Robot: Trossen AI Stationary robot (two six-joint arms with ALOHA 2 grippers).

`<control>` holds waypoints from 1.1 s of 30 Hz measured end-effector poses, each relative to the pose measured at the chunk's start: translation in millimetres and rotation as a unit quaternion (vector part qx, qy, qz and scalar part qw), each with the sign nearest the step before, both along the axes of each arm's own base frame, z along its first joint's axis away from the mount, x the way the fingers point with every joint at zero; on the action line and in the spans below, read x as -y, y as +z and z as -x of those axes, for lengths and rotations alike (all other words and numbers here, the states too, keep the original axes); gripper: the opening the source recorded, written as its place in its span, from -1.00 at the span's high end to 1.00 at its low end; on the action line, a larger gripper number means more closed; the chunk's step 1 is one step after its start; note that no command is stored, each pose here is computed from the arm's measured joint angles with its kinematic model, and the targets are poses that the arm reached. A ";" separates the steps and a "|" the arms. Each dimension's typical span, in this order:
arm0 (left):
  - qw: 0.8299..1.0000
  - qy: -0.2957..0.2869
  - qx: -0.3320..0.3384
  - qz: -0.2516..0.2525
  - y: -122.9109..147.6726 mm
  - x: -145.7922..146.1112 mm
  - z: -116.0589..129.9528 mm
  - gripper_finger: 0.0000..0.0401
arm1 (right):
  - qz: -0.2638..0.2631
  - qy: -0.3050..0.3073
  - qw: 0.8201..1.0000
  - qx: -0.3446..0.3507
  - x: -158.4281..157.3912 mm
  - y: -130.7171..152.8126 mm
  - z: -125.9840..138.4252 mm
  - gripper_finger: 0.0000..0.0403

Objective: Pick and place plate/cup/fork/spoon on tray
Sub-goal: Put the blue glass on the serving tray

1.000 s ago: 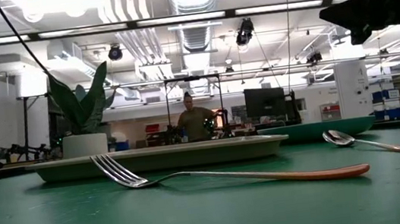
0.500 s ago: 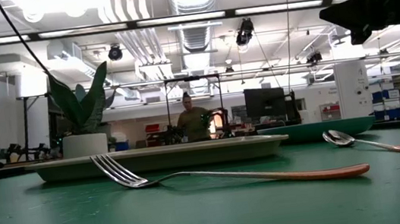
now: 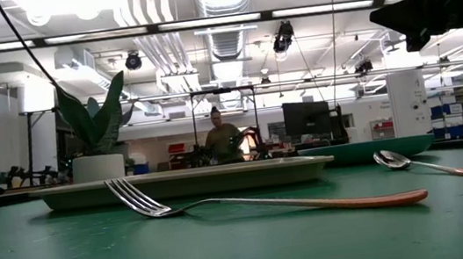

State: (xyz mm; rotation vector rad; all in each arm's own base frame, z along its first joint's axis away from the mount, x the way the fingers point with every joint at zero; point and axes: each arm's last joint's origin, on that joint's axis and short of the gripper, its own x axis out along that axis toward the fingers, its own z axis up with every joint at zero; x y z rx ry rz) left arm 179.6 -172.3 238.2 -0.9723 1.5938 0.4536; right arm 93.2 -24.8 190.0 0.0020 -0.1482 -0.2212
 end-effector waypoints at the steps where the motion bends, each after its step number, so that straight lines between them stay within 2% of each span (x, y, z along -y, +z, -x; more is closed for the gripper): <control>1: 1.000 0.000 0.000 0.000 0.2 0.1 -0.1 0.95 | 0.000 0.000 1.000 0.000 0.0 0.0 0.0 0.95; 9: 0.999 0.006 0.037 0.020 18.9 4.3 -9.2 0.96 | 0.000 0.000 1.000 0.000 0.0 0.0 0.0 0.95; 14: 0.994 0.014 0.108 0.012 44.8 3.4 -21.5 0.96 | 0.000 0.000 1.000 0.000 0.0 0.0 0.0 0.95; 17: 0.980 0.014 0.198 -0.017 65.5 1.4 -32.8 0.98 | 0.000 0.000 1.000 0.000 0.0 0.0 0.0 0.95; 20: 0.954 0.009 0.292 -0.060 86.4 -4.1 -45.4 0.99 | 0.000 0.000 1.000 0.000 0.0 0.0 0.0 0.95; 23: 0.935 0.007 0.339 -0.105 99.5 -16.2 -55.8 0.99 | 0.000 0.000 1.000 0.000 0.0 0.0 0.0 0.95; 28: 0.925 0.005 0.349 -0.148 104.8 -49.2 -74.6 0.99 | 0.007 -0.002 1.000 -0.002 0.0 0.0 0.0 0.95; 31: 0.932 -0.006 0.328 -0.154 100.9 -72.7 -84.6 0.99 | 0.011 -0.002 1.000 -0.003 0.0 0.0 0.0 0.95; 33: 0.943 -0.011 0.290 -0.160 94.4 -89.3 -88.1 0.99 | 0.012 -0.002 1.000 -0.003 0.0 -0.1 0.0 0.95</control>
